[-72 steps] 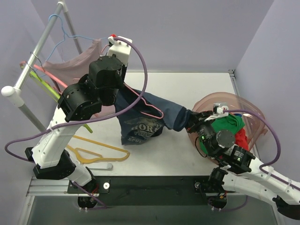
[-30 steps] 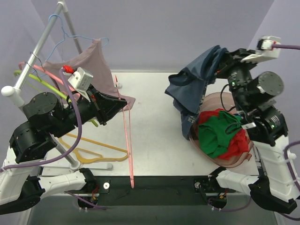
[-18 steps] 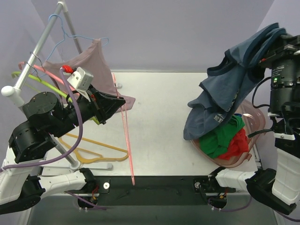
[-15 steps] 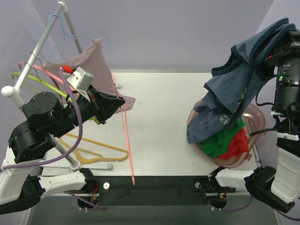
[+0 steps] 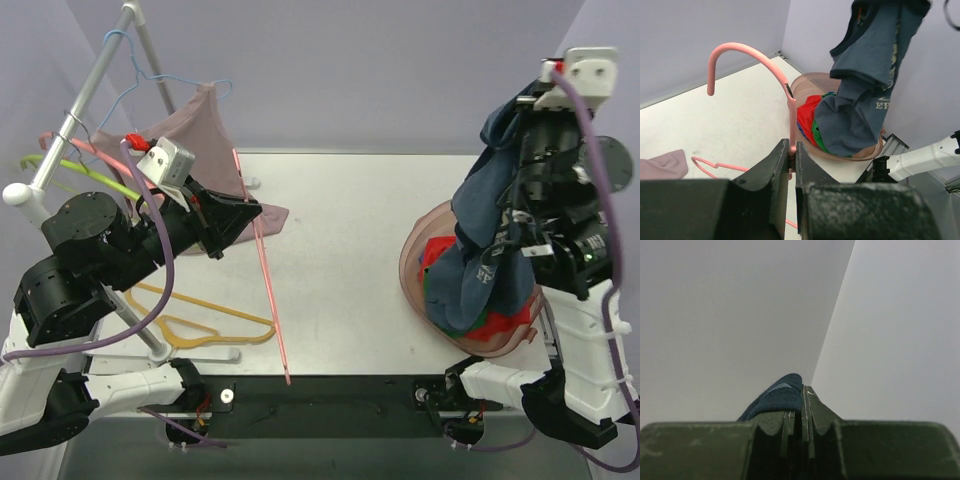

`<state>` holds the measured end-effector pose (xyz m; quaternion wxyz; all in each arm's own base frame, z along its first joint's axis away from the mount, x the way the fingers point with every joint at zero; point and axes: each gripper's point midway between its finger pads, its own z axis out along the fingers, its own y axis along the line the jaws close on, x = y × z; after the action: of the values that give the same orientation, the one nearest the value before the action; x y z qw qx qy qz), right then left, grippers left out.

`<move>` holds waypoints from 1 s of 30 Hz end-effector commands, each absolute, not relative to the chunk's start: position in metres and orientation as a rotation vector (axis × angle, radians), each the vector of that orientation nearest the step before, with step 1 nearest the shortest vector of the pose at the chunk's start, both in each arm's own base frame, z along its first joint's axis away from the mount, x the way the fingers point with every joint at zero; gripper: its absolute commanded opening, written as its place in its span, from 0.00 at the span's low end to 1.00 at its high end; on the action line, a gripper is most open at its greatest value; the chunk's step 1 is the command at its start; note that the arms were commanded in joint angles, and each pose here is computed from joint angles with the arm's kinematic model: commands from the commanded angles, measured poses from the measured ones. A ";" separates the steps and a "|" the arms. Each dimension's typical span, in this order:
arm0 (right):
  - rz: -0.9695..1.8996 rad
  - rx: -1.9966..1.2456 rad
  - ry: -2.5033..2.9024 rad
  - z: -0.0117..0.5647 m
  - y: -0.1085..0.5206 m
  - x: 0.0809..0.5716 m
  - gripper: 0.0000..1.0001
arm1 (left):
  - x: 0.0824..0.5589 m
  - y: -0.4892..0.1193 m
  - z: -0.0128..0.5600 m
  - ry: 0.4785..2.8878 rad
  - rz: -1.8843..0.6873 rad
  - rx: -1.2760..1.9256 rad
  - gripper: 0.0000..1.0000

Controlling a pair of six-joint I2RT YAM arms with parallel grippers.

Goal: Remove the tank top from the hanger
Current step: Place the tank top in the bin.

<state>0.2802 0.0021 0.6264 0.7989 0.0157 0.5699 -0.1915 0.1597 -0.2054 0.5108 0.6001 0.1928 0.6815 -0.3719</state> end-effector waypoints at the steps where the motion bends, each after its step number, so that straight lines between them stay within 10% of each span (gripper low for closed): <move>1: -0.524 0.093 1.342 0.561 -0.022 0.308 0.00 | 0.162 -0.196 0.535 1.521 -0.829 0.426 0.00; 13: -0.286 0.590 1.820 0.249 -0.041 0.257 0.00 | 0.207 -0.177 0.545 1.512 -0.518 0.357 0.00; 20: -0.626 0.755 2.021 0.122 -0.077 0.207 0.00 | 0.236 -0.171 0.536 1.531 -0.334 0.300 0.00; 30: -0.362 0.543 2.046 0.197 -0.044 0.235 0.68 | 0.270 -0.140 0.539 1.492 0.017 0.189 0.00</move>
<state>0.2218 -0.0611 0.1471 0.4352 0.2561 0.8376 -0.2084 0.2575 -0.1671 0.5114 0.6921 0.1396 0.7054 -0.0631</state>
